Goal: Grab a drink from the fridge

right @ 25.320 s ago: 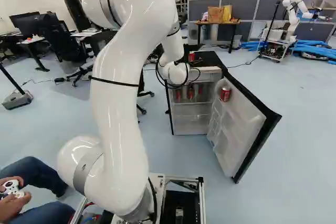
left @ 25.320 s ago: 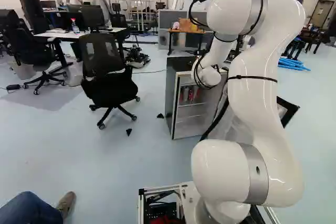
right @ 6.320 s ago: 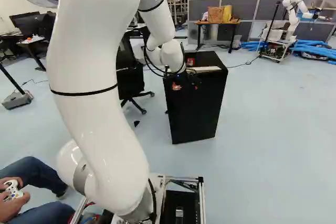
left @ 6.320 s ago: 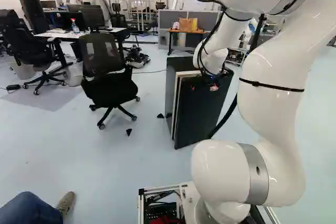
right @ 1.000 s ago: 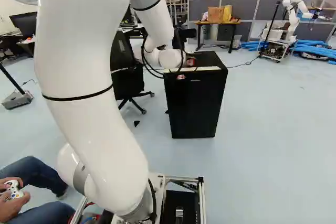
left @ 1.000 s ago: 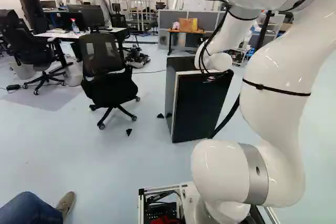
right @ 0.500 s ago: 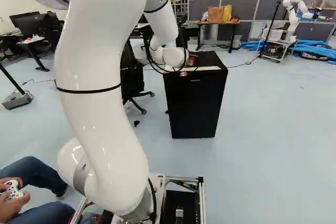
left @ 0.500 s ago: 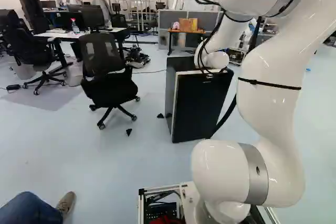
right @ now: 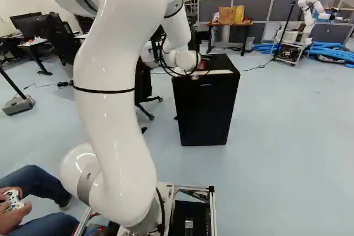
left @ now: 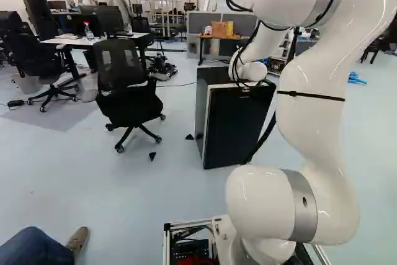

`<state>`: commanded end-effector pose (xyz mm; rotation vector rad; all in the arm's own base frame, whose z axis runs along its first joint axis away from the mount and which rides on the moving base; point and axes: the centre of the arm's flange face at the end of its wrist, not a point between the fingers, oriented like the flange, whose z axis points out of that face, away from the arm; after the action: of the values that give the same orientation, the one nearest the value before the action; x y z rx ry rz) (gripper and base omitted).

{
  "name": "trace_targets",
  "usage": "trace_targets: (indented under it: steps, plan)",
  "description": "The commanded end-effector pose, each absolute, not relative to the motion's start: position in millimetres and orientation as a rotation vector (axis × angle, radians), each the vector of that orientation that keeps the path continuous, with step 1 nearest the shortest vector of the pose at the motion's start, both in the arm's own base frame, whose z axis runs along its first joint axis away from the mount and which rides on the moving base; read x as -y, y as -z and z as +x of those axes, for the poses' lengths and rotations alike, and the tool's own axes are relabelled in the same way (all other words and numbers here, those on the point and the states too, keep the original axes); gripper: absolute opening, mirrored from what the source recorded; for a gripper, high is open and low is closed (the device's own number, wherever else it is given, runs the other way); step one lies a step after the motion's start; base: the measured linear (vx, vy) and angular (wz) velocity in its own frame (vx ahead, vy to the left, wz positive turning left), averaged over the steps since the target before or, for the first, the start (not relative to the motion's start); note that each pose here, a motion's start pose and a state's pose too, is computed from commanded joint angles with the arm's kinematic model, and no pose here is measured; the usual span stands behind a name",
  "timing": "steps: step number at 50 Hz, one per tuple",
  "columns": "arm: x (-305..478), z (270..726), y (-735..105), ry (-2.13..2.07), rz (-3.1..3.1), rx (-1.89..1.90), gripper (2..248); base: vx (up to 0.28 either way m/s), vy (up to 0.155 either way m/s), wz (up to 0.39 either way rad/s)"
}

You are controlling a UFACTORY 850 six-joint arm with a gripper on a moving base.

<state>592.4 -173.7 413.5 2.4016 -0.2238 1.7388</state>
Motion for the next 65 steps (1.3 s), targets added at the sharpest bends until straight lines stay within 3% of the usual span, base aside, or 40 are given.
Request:
trace_targets:
  steps: [61, 62, 65]
  plan:
    - [181.6, 626.5, -380.3, -1.79, 2.367, 0.216, 245, 0.0, 0.0, 0.0]
    - [181.6, 626.5, -380.3, -1.79, 2.367, 0.216, 211, 0.0, 0.0, 0.0]
    - [181.6, 626.5, -380.3, -1.79, 2.367, 0.216, 211, 0.0, 0.0, 0.0]
